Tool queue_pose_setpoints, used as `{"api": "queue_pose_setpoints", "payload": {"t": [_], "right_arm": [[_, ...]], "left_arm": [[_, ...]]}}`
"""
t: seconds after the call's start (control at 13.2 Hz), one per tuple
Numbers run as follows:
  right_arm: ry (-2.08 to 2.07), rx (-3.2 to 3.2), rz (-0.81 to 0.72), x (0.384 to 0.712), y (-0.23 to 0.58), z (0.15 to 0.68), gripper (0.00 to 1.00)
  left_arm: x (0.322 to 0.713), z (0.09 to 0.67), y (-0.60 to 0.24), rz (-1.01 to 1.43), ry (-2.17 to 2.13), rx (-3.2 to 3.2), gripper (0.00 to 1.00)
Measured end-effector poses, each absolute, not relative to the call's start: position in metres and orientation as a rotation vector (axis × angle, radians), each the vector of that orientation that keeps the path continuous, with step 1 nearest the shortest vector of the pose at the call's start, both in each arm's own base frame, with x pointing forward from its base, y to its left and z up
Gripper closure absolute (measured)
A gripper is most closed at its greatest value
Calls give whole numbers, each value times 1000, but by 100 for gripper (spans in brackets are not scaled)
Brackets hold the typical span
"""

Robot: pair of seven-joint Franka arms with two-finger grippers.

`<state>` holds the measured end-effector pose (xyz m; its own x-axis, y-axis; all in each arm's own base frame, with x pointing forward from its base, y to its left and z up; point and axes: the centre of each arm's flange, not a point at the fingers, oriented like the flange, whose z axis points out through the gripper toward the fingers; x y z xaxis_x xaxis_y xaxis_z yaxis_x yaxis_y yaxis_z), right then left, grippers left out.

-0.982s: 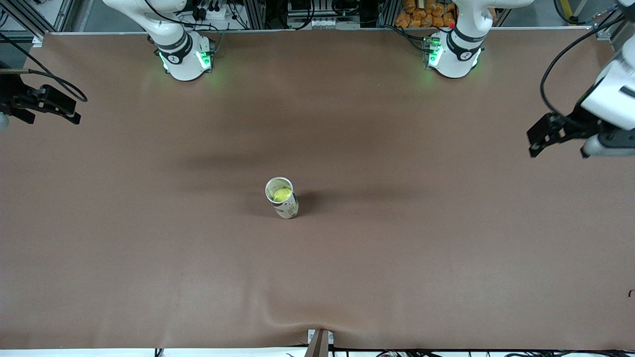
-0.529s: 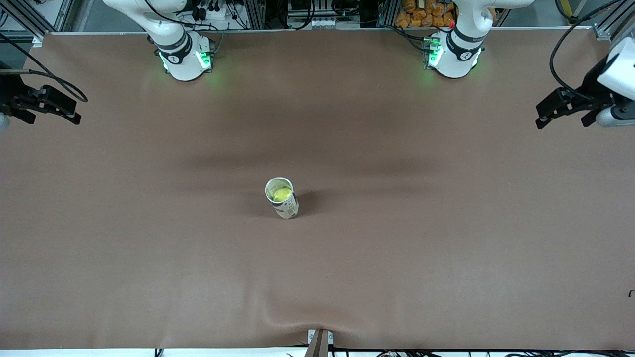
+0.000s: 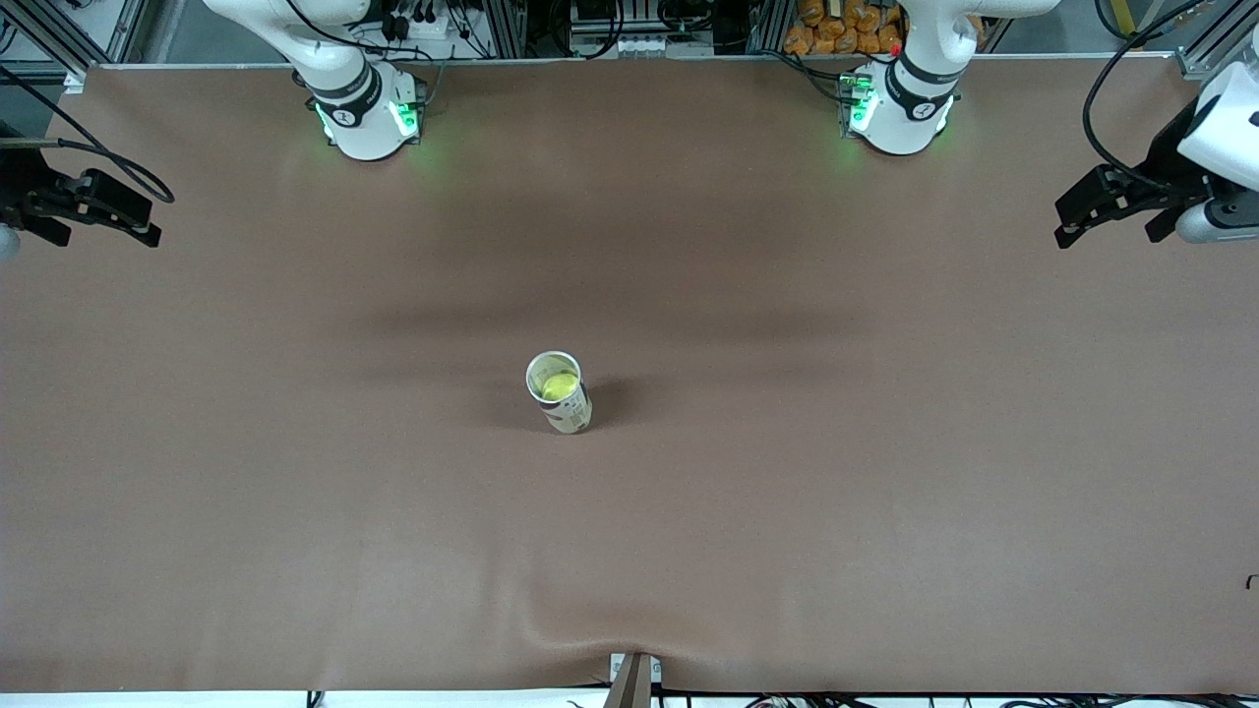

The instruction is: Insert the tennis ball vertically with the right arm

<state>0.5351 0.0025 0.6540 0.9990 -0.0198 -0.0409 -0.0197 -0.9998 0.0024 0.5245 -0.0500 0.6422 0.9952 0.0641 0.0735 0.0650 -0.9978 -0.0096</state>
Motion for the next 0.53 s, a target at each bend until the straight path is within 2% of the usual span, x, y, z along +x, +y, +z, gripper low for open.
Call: {"api": "queue_pose_setpoints", "payload": {"t": [0.53], "right_arm": [[-30, 3139, -65, 535, 3, 654, 0]], "left_arm": [[538, 640, -58, -112, -84, -3125, 0]]}}
